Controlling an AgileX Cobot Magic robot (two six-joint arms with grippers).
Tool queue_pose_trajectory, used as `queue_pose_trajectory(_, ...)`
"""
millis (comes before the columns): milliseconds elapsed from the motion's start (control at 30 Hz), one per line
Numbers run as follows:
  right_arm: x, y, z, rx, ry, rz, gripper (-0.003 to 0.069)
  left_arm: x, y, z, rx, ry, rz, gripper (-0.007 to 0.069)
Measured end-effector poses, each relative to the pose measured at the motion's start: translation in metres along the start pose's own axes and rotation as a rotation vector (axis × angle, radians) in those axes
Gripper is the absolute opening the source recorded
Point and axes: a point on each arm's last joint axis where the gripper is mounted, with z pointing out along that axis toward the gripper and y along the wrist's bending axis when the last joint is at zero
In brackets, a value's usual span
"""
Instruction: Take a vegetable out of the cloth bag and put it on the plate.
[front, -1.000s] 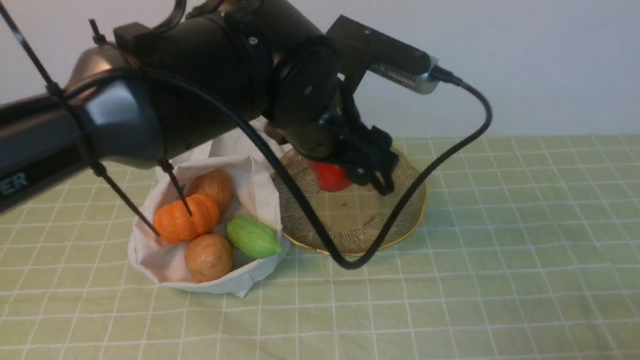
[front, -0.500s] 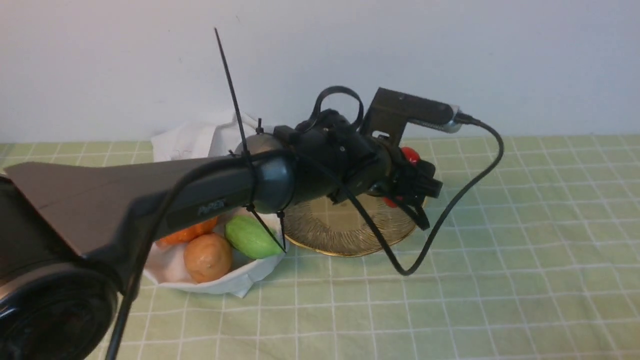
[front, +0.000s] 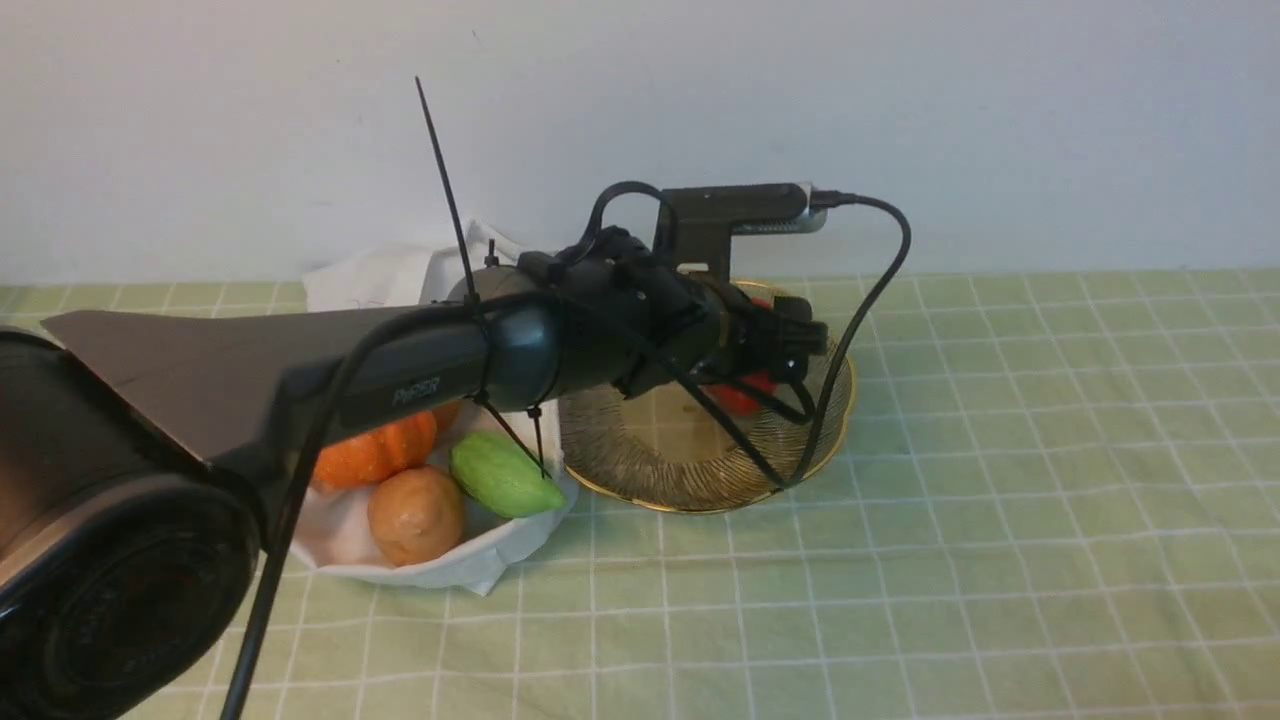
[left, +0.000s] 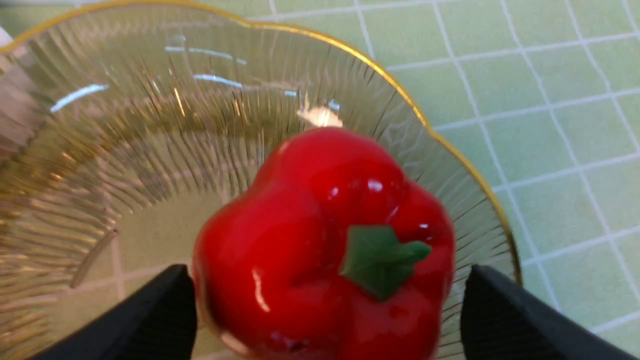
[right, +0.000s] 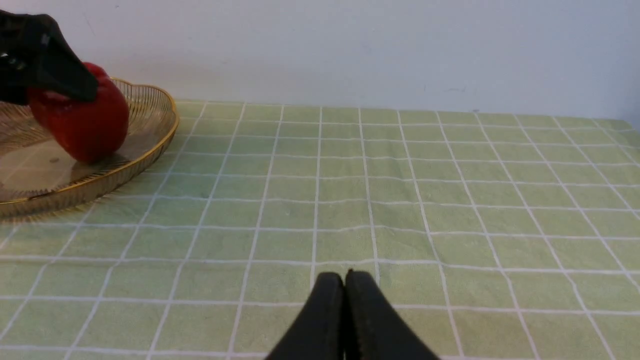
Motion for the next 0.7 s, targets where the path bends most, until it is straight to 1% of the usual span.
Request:
queue_pose_trajectory(133,0.000,0.000,0.000,0.000,0.000,0.000,-0.0015,-0.022,-0.006,-0.033,0.008,-0.047,-0.001,0.0658)
queue_pose_trajectory(267,0.000,0.000,0.000,0.000,0.000,0.000,-0.0015,-0.042,-0.007,-0.075,-0.026,-0.070,-0.001,0.0654)
queue_pose_trajectory(333,0.000,0.000,0.000,0.000,0.000,0.000,-0.0015,-0.051,-0.007,-0.101,-0.058,-0.071,-0.002,0.0629)
queue_pose_trajectory(400,0.000,0.000,0.000,0.000,0.000,0.000,-0.0015,-0.058,-0.005,-0.127,-0.088,-0.068,-0.003,0.0587)
queue_pose_trajectory(533,0.000,0.000,0.000,0.000,0.000,0.000,-0.0015,-0.068,0.000,-0.177,-0.141,-0.058,0.027,0.0456)
queue_pose_trajectory(667,0.000,0.000,0.000,0.000,0.000,0.000,-0.0015,-0.070,0.010,-0.239,-0.201,-0.025,0.095,0.0230)
queue_pose_trajectory(700,0.000,0.000,0.000,0.000,0.000,0.000,-0.0015,-0.067,0.016,-0.266,-0.237,0.014,0.135,0.0117)
